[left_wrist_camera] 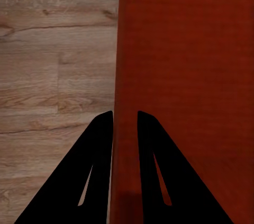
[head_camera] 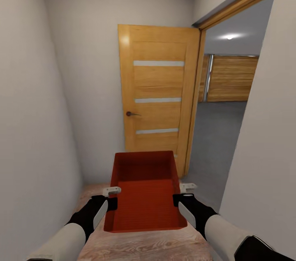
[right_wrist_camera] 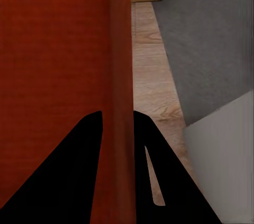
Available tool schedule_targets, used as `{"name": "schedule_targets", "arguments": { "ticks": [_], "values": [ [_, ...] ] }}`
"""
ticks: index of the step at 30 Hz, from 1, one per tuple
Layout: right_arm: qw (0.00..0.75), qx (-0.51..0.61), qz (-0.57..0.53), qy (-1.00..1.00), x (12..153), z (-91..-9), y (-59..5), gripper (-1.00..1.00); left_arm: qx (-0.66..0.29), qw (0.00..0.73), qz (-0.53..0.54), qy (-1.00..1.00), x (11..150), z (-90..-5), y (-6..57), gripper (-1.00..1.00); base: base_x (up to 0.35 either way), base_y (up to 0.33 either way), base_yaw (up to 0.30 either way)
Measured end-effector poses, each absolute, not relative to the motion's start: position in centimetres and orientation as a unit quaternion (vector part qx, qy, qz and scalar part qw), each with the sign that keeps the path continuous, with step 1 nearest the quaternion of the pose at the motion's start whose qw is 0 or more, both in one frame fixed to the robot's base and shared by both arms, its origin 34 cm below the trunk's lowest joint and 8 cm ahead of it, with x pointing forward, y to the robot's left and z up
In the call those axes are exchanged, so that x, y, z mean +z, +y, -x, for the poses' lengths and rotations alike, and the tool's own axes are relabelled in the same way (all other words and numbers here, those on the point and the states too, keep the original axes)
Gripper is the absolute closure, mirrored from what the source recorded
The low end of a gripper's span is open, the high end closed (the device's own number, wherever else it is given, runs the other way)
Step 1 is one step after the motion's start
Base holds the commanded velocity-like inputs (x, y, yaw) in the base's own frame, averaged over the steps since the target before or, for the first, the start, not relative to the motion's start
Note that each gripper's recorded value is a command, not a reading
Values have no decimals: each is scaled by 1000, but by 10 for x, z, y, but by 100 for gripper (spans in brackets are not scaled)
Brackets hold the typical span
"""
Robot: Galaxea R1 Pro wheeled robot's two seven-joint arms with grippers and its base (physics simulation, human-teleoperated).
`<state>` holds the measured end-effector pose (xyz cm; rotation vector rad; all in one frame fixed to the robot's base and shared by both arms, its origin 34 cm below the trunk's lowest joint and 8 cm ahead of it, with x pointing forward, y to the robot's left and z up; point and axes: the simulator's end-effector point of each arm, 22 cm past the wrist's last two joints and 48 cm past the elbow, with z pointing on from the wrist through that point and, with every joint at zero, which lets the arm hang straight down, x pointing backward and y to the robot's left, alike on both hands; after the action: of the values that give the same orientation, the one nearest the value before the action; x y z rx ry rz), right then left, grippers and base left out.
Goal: Move the two storage containers from the living room to the garage. In the garage, place one container on the floor and stack the other container on top of it (either order is fine).
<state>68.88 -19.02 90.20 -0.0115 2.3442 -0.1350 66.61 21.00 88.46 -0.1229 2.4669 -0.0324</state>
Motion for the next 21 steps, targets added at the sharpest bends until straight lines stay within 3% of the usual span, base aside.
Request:
{"name": "schedule_targets", "arguments": {
  "ticks": [7,21],
  "values": [
    [385,-52,3,921,901,-688,-190,100,-12,328,46,944,884,-665,210,100,30,48,-288],
    [384,-52,2,922,900,-687,-190,100,-11,326,46,944,884,-665,210,100,197,251,-288]
  ]
}}
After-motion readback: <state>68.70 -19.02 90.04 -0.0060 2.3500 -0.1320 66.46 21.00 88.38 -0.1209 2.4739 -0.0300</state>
